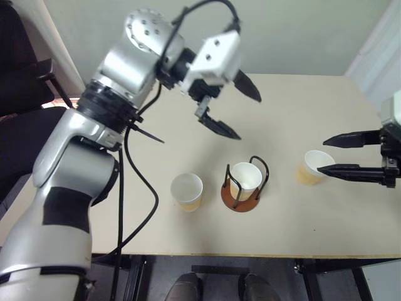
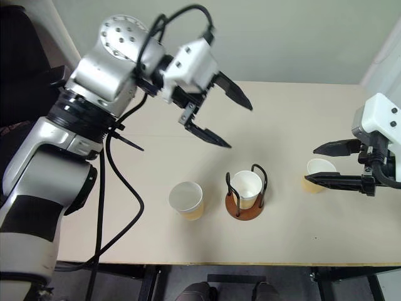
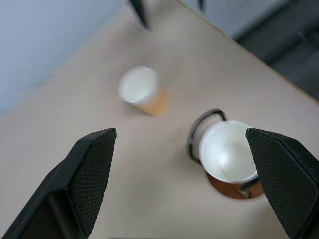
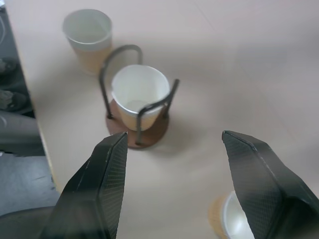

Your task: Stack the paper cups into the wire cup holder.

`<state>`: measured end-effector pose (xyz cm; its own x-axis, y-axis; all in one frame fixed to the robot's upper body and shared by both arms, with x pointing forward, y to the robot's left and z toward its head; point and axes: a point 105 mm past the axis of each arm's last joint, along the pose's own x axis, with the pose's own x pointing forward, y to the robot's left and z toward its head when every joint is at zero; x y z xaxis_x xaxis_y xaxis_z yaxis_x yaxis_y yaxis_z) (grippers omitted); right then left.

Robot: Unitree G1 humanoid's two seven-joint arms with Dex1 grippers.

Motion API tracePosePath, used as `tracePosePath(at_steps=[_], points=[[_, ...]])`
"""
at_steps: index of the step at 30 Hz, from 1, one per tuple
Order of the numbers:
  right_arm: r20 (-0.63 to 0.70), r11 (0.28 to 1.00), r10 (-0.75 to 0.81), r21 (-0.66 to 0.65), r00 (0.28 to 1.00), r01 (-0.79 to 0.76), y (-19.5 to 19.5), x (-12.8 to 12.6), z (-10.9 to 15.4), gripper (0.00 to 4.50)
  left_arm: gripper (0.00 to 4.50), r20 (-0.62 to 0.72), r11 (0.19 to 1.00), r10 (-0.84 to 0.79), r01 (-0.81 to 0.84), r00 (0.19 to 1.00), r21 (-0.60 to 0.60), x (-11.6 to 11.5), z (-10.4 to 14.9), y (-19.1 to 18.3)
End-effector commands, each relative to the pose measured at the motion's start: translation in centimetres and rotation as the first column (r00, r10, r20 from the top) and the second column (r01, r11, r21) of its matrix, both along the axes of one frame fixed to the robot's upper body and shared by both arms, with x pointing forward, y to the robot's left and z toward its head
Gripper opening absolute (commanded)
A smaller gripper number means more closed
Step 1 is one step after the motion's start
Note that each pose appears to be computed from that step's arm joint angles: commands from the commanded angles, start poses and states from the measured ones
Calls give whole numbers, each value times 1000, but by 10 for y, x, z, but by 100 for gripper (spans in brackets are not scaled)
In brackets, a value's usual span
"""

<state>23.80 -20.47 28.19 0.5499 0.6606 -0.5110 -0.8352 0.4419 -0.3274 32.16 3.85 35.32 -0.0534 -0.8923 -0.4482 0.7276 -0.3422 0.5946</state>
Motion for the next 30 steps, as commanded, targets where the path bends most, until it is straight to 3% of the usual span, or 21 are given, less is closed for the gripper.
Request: tracePosePath(at_steps=[1, 4, 11, 20, 26, 30], points=[[24, 997, -37, -69, 999, 38, -14, 12, 3, 363, 450, -17, 989, 93, -94, 996, -113, 1, 17, 23], [49, 980, -54, -187, 997, 62, -27, 26, -8, 448, 450, -49, 976, 156, -161, 987, -144, 5, 12, 37], [22, 935, -24, -353, 999, 30, -40, 51, -37, 448, 450, -84, 982, 159, -166, 984, -94, -3, -7, 49], [-101, 904, 29, -422, 995, -69, -33, 63, -87, 448, 450, -75, 965, 255, -258, 964, -46, 1, -26, 69], [-101, 885, 5, -464, 995, -52, -42, 73, -103, 448, 450, -82, 959, 276, -280, 958, -49, 2, -29, 70], [-103, 883, 13, -465, 995, -59, -41, 74, -104, 359, 450, -86, 956, 285, -290, 955, -45, 1, -31, 71]])
